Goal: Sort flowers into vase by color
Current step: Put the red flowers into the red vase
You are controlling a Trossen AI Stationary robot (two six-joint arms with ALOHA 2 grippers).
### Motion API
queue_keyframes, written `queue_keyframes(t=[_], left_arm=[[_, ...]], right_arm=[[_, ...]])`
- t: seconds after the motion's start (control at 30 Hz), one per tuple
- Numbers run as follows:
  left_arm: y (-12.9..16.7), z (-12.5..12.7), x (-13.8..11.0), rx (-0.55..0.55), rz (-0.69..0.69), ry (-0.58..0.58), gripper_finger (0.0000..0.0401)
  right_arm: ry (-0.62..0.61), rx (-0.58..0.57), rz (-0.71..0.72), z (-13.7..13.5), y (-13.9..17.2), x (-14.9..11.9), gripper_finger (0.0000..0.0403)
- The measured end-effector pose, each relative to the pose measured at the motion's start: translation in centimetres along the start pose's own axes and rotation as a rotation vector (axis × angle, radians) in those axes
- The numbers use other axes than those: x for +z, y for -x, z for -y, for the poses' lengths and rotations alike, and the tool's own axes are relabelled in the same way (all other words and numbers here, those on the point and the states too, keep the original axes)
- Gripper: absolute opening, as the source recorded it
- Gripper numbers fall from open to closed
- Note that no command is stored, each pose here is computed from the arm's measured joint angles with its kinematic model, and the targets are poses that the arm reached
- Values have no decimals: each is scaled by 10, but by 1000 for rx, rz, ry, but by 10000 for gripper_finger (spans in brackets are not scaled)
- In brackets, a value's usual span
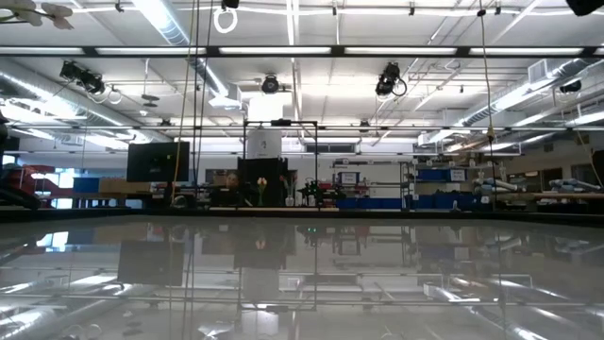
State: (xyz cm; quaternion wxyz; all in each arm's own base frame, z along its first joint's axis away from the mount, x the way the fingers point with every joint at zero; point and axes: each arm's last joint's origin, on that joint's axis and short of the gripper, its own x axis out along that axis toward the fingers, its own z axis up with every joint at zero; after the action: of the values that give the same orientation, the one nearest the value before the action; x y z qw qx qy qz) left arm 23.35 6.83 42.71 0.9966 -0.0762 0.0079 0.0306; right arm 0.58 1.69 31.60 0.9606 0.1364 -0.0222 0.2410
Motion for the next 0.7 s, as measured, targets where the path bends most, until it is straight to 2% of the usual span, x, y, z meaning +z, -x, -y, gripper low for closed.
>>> queue_keyframes(t=[0.33, 0.7], left_arm=[[0, 0, 0, 0, 0, 0, 213], [0, 0, 0, 0, -1, 0, 213]], right_arm=[[-39, 52, -9, 12, -11, -12, 14], [-20, 71, 44, 12, -14, -6, 14]])
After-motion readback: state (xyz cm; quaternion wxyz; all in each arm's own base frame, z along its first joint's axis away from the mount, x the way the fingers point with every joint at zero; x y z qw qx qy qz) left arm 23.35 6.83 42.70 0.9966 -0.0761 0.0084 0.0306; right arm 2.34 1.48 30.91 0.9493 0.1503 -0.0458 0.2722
